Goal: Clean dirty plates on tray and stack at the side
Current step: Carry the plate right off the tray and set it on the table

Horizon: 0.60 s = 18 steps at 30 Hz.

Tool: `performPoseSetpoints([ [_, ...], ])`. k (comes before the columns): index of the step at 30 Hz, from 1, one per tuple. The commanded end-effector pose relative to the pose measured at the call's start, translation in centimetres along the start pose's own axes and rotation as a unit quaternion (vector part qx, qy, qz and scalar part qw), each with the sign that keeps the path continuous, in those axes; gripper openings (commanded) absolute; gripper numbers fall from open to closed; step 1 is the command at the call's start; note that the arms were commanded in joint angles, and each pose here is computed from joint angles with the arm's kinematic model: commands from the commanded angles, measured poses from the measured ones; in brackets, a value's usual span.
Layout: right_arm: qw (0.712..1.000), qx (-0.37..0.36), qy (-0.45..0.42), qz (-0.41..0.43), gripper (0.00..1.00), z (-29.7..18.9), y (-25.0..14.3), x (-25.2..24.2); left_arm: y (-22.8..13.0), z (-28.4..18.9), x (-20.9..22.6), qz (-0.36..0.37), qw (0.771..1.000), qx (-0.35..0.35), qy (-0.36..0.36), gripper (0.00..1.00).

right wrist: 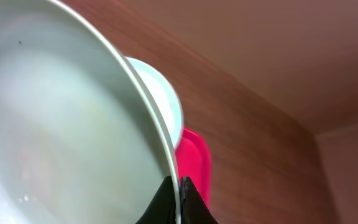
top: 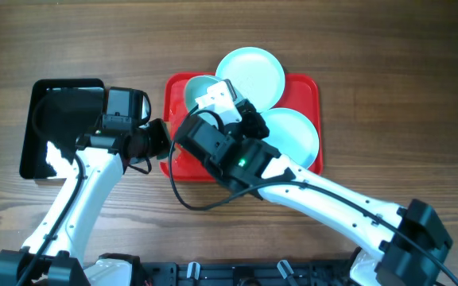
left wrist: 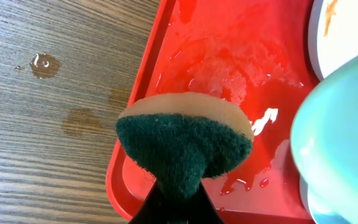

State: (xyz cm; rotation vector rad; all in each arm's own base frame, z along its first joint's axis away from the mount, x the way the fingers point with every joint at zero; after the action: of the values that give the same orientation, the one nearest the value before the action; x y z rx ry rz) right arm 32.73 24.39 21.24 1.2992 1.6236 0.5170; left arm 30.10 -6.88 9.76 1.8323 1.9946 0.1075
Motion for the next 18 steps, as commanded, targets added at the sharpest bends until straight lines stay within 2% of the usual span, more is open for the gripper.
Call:
performPoseSetpoints([
  [1, 0.984, -0.055, -0.144, -0.096, 0.04, -0.1, 1.1, -2.6, 0.0, -0.2, -0.2, 0.009, 1.0, -0.003, -0.008, 0.04],
  [4, 0.97, -0.087, -0.192, -0.122, 0.04, -1.4, 3.3, -3.2, 0.0, -0.2, -0.2, 0.009, 1.0, -0.004, -0.008, 0.04],
  [10, 0.965, -0.102, -0.195, -0.142, 0.04, -2.1, 5.8, -2.6, 0.0, -0.2, -0.2, 0.009, 1.0, -0.003, -0.008, 0.04],
  [18, 0.976, -0.122, -0.165, -0.075, 0.04, -2.4, 5.1, -1.1, 0.1, -0.2, -0.2, 0.01, 1.0, -0.004, -0.008, 0.04],
])
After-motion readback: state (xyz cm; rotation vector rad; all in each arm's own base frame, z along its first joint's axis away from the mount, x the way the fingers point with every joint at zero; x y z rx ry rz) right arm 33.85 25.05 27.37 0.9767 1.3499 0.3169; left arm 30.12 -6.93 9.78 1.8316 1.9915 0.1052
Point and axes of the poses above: each gripper's point midway between its finger pads, its own z axis out along the fingers, its own x axis along the line the jaws close on, y = z × x, the point moved 1 cm from there along -z, back along the fingers, and after that the axes turned 15 degrees about z, right-handed, at the moved point
